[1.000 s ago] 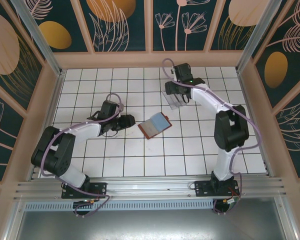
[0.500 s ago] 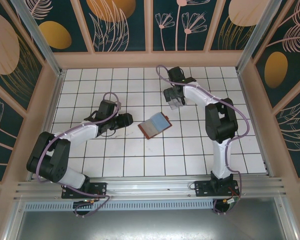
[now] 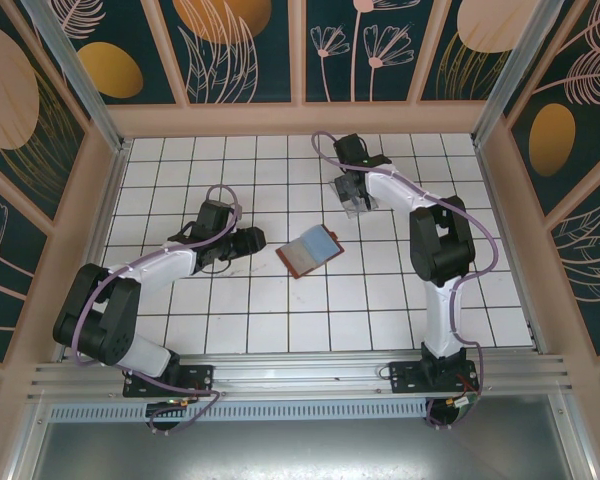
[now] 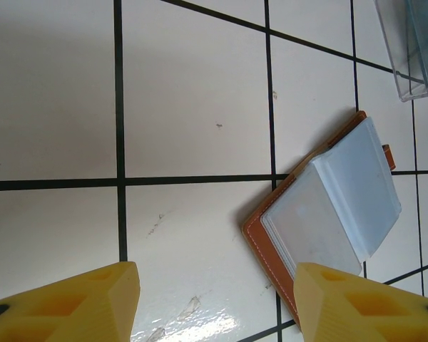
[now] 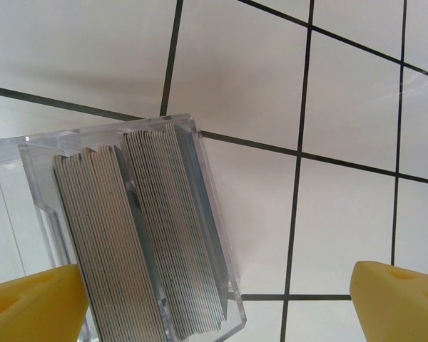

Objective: Put the credit cards into the card holder
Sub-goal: Pick up the credit card from the storage box.

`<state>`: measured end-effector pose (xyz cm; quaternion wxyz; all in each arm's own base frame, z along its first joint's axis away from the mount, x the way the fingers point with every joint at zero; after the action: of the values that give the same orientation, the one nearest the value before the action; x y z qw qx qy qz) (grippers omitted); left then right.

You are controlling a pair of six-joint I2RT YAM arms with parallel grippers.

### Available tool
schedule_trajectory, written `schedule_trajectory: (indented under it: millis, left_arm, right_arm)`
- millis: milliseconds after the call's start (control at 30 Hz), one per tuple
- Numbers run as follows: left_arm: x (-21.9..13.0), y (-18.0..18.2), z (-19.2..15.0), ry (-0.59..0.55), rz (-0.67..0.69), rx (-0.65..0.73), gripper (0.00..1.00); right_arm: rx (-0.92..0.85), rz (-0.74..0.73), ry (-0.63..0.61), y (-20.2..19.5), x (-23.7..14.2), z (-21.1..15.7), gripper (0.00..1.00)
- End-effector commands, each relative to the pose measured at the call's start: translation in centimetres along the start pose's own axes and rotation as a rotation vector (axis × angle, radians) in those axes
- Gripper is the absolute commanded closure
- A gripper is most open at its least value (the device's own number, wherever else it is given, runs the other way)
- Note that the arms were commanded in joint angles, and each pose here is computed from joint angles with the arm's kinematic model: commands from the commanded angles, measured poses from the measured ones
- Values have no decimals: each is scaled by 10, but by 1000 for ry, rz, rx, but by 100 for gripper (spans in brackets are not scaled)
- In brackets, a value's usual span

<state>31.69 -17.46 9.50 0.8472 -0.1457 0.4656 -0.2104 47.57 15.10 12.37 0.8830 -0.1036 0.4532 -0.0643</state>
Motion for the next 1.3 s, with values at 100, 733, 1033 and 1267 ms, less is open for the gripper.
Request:
schedule_trajectory:
  millis: [100, 733, 1033, 1267]
  left_arm:
    - [0, -3, 6, 8, -12, 23, 40]
    - [14, -8, 5, 44, -68, 6, 41]
    - [19, -9, 7, 66, -68, 13, 41]
    - [22, -12, 4, 97, -98, 20, 42]
  right_arm:
    - [3, -33, -54, -9, -14, 14, 17]
    - [9, -36, -71, -11, -17, 15, 55]
    - [-1, -31, -65, -10, -16, 12, 78]
    - [-5, -26, -61, -8, -18, 12, 100]
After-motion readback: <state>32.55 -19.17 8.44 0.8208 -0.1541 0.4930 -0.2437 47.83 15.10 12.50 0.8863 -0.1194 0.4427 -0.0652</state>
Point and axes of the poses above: each hand's point on the last joint's axis, 136 mm out from that joint toward the fingers, its own x axis out along the fingers, its own y axis along the line the jaws close on, z = x × y, the point moved 3 cm from there along -x, back along the fingers, and after that the axes turned 13 degrees about x, right-handed, at the moved point
